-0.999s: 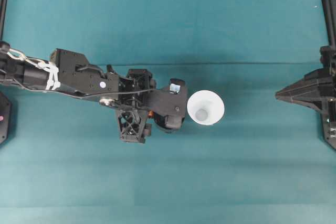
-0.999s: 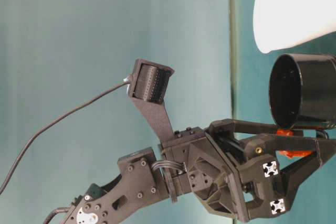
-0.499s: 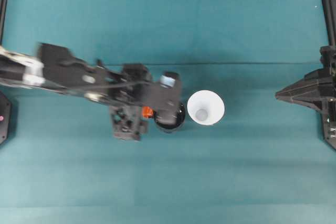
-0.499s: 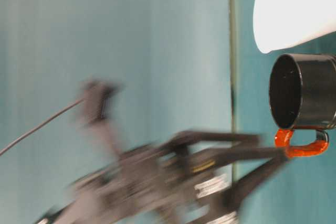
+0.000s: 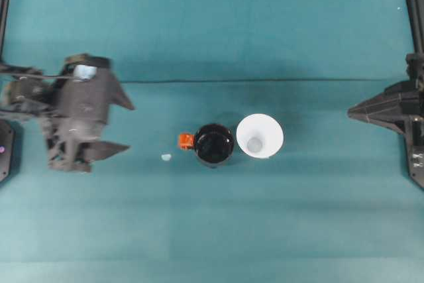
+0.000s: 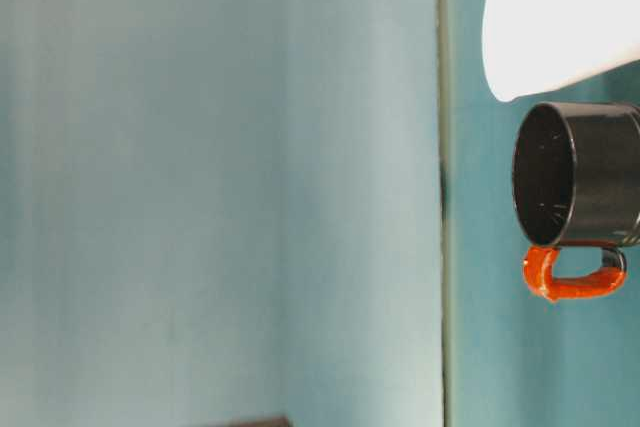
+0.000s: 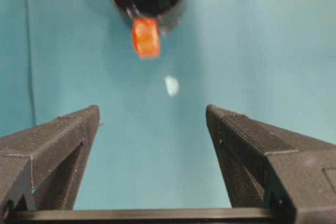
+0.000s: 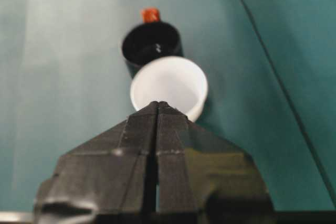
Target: Put the paper cup into the moved red handle cup holder.
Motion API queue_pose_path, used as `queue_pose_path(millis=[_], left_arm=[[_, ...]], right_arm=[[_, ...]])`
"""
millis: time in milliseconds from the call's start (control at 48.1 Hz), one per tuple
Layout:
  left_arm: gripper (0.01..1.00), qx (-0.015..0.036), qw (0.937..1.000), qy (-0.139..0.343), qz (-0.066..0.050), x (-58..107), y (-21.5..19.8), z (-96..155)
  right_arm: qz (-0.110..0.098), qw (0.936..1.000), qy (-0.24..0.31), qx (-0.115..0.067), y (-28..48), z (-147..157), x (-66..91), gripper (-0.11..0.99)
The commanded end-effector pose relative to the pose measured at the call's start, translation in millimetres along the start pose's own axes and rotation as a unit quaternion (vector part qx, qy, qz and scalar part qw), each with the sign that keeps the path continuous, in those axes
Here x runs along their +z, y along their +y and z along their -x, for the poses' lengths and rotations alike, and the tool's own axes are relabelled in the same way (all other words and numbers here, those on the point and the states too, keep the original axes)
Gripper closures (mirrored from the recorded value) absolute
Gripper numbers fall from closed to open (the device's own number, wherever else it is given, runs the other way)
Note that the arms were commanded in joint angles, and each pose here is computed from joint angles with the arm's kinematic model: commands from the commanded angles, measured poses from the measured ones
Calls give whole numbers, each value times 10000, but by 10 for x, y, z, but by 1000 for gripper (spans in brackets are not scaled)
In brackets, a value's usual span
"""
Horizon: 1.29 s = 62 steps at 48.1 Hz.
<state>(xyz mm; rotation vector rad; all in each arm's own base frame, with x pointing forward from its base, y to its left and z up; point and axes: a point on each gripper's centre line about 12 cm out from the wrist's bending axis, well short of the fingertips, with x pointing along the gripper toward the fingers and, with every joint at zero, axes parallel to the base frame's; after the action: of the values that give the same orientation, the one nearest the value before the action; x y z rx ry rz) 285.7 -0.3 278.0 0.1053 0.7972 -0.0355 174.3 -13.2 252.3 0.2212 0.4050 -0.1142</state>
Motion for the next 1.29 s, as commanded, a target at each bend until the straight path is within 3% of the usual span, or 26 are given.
queue_pose_path(millis=[0, 208, 354, 499, 645, 728, 874, 1040, 1144, 1269], left_arm=[[104, 18, 9997, -222, 36, 34, -5, 114], [104, 24, 9995, -299, 68, 21, -6, 164], [104, 25, 9995, -306, 68, 13, -6, 173], [104, 19, 9994, -345, 81, 21, -8, 183], [104, 22, 9993, -376, 81, 26, -7, 202], [104, 17, 9992, -391, 76, 24, -11, 213], [104, 19, 9991, -407, 76, 9, -12, 230], [104, 25, 9991, -414, 82, -4, -9, 240], [104, 19, 9991, -414, 92, -3, -13, 240], [104, 27, 9991, -406, 79, -4, -11, 235]], right_arm=[[-95, 9998, 135, -97, -11, -26, 88, 988], [-249, 9944, 940, -417, -58, -128, 237, 965], [-579, 9857, 1468, -586, -83, -273, 294, 842], [-868, 9751, 1911, -713, -86, -471, 292, 527], [-893, 9686, 2190, -771, -88, -663, 299, 112], [-917, 9645, 2338, -818, -99, -789, 311, -37], [-969, 9531, 2712, -931, -121, -1039, 354, -20], [-1024, 9362, 3183, -1078, -171, -1338, 279, -19], [-1021, 9308, 3334, -1101, -182, -1532, 220, -19], [-1025, 9285, 3387, -1125, -212, -1697, 135, -17]])
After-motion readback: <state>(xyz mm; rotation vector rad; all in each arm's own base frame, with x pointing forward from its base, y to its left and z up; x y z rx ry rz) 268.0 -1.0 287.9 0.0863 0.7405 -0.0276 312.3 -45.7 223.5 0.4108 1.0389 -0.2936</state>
